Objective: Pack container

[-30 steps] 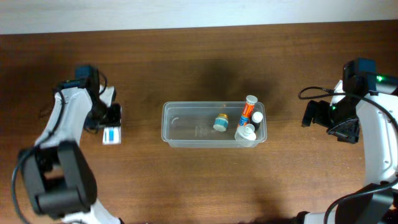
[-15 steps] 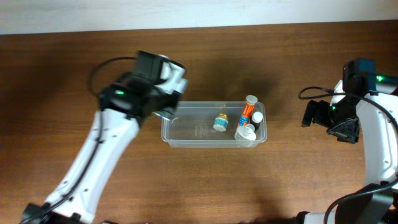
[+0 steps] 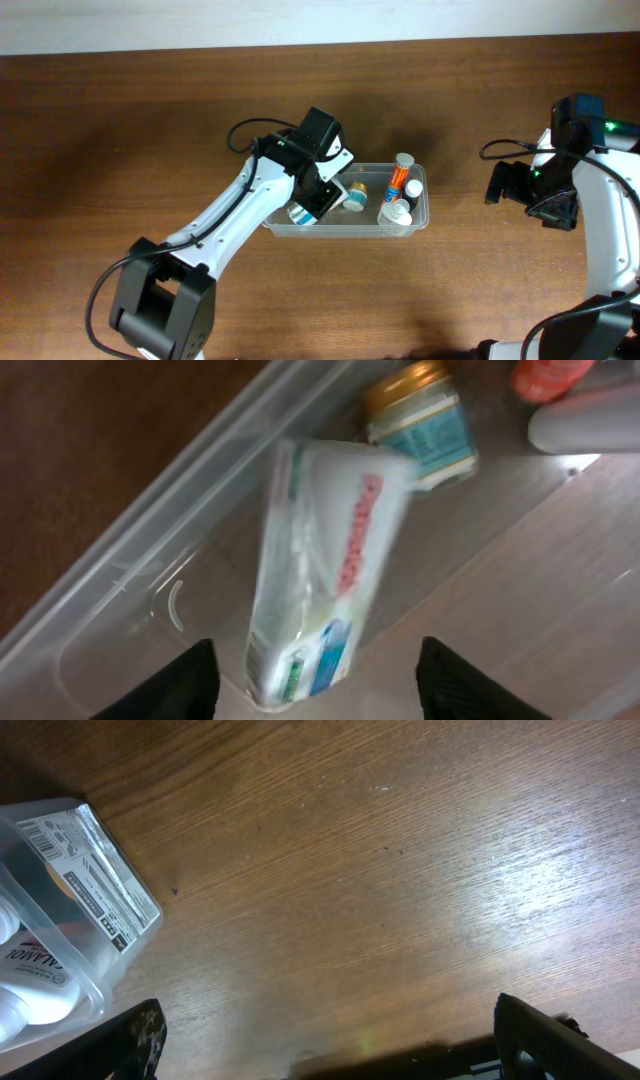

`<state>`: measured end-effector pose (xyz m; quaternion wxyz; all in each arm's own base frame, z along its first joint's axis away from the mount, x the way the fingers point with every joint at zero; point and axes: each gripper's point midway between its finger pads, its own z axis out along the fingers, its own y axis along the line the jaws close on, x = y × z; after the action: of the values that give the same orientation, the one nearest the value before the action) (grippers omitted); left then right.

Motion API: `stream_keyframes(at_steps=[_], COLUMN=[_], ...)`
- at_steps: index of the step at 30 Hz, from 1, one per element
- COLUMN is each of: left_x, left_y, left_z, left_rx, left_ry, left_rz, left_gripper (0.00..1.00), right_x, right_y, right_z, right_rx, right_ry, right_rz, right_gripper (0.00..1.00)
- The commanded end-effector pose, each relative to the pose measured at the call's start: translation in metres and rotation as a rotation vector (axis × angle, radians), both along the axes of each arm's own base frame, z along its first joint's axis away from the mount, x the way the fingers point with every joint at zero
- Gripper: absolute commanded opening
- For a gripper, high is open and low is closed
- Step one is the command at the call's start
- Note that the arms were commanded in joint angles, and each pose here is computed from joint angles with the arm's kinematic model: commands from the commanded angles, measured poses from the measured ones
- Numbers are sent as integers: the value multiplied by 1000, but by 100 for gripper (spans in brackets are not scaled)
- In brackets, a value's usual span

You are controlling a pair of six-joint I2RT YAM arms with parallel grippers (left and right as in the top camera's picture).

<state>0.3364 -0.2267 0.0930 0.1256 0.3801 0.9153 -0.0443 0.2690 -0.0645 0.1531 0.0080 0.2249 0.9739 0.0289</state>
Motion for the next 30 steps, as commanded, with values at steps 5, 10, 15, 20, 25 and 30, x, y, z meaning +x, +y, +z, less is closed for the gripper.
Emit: stream_keyframes(at_steps=[5, 10, 15, 20, 25, 30], left_x=[12, 37, 56, 67, 68, 58], left_y=[0, 44, 117, 190, 235, 257], left_z=[51, 109, 140, 145, 143, 141], left_rx=[-50, -77, -136, -140, -118, -98], left_ry=[-99, -263, -323, -338, -338, -315], left_rz=[28, 232, 513, 743, 855, 909], left_gripper=[70, 73, 73, 99, 99, 100], right_x=[1, 12, 35, 63, 87, 84], right_y=[2, 12, 35, 58, 63, 63], right_z=[1, 21, 67, 96, 107, 106], right_rx=[16, 6, -51, -84, -101, -106], right_ry=[-14, -112, -294, -456, -555, -546], right_rz=[37, 105, 230, 313, 328, 353], right_gripper=[97, 97, 98, 98, 98, 98])
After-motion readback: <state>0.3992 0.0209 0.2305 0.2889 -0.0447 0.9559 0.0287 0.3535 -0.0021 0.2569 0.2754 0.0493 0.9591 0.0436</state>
